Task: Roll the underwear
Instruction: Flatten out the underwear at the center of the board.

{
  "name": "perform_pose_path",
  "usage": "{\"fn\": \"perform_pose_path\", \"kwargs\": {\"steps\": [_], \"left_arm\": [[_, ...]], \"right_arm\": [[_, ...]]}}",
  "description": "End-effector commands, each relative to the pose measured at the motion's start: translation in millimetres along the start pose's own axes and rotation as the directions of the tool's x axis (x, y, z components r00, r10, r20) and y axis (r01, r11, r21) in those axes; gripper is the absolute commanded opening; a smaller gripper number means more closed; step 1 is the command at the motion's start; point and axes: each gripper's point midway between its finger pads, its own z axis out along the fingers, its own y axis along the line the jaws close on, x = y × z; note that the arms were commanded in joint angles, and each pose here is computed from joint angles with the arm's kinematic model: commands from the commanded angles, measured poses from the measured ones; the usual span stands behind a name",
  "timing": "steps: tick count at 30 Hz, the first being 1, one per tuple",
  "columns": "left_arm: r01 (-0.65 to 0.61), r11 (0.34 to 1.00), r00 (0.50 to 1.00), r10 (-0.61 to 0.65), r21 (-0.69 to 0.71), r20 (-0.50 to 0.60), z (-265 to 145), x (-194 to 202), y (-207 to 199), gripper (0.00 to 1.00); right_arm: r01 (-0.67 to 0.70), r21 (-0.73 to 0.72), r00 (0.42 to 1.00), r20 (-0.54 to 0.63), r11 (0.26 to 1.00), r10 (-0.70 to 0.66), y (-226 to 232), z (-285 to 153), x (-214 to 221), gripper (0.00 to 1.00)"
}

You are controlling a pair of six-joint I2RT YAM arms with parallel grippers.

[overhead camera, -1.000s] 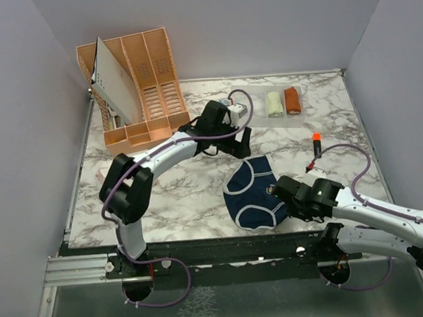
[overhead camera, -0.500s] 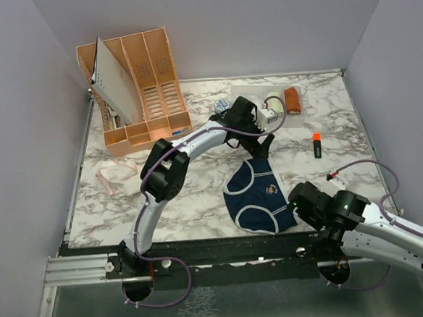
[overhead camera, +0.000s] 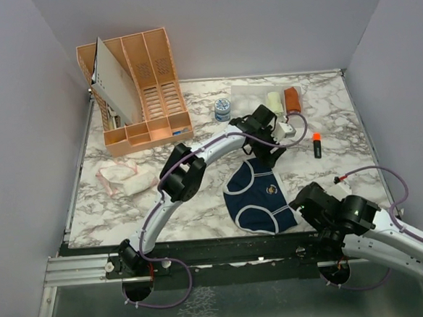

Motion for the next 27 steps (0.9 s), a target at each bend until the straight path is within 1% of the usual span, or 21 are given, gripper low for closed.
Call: {"fn": "perform_pose_path", "kwargs": {"steps": [1,3,5,6,7,9,11,12,14,16,19,21,23,25,27], "left_arm": [[-0.016,0.999,0.991,0.01,-0.039,-0.134,7,36,5,0.65],[-0.014,0.999,0.988,0.007,-0.042,-0.155,7,43,5,0.53],[-0.007,0.999,0.988,-0.001,-0.051,-0.155,7,43,6,0.29],[0.004,0.999,0.989,-0.012,-0.053,-0.147,7,41,7,0.12],[0.026,0.998,0.99,-0.034,-0.063,-0.134,6,38,11,0.05],[0.091,0.993,0.99,-0.099,-0.08,-0.099,0,33,20,0.0],[0.179,0.979,0.982,-0.184,-0.096,-0.048,-14,27,34,0.0],[0.225,0.968,0.973,-0.228,-0.111,-0.02,-23,26,42,0.0],[0.318,0.935,0.948,-0.316,-0.157,0.042,-48,30,60,0.0],[0.417,0.886,0.909,-0.403,-0.202,0.106,-77,42,77,0.0],[0.572,0.773,0.82,-0.541,-0.275,0.186,-123,79,97,0.0],[0.638,0.704,0.77,-0.595,-0.311,0.231,-150,105,100,0.0],[0.683,0.644,0.727,-0.642,-0.344,0.243,-170,134,95,0.0],[0.708,0.607,0.699,-0.676,-0.36,0.235,-181,158,82,0.0],[0.719,0.585,0.682,-0.697,-0.374,0.222,-185,177,66,0.0]], "right_arm": [[-0.011,0.026,0.998,0.069,1.0,0.009,-8,2,-13,0.73],[-0.007,0.021,0.998,0.068,1.0,0.006,-5,3,-12,0.72],[0.007,0.013,0.998,0.07,1.0,-0.008,-2,5,-11,0.72],[0.015,0.008,0.997,0.071,1.0,-0.016,0,6,-11,0.73],[0.024,0.001,0.997,0.072,1.0,-0.024,3,7,-10,0.73],[0.058,-0.03,0.996,0.071,0.998,-0.056,14,9,-8,0.72],[0.101,-0.057,0.993,0.066,0.993,-0.097,26,10,-5,0.73],[0.107,-0.076,0.993,0.063,0.991,-0.102,32,10,-4,0.74],[0.134,-0.116,0.99,0.067,0.984,-0.127,42,11,-2,0.75],[0.137,-0.143,0.989,0.072,0.98,-0.128,48,13,-2,0.75],[0.171,-0.186,0.985,0.05,0.968,-0.164,61,15,3,0.76],[0.209,-0.218,0.977,0.014,0.953,-0.211,73,21,8,0.77],[0.224,-0.219,0.97,-0.04,0.95,-0.238,80,34,6,0.78],[0.236,-0.28,0.956,-0.107,0.93,-0.274,95,47,1,0.79],[0.215,-0.347,0.947,-0.153,0.913,-0.281,110,58,-12,0.79]]}}
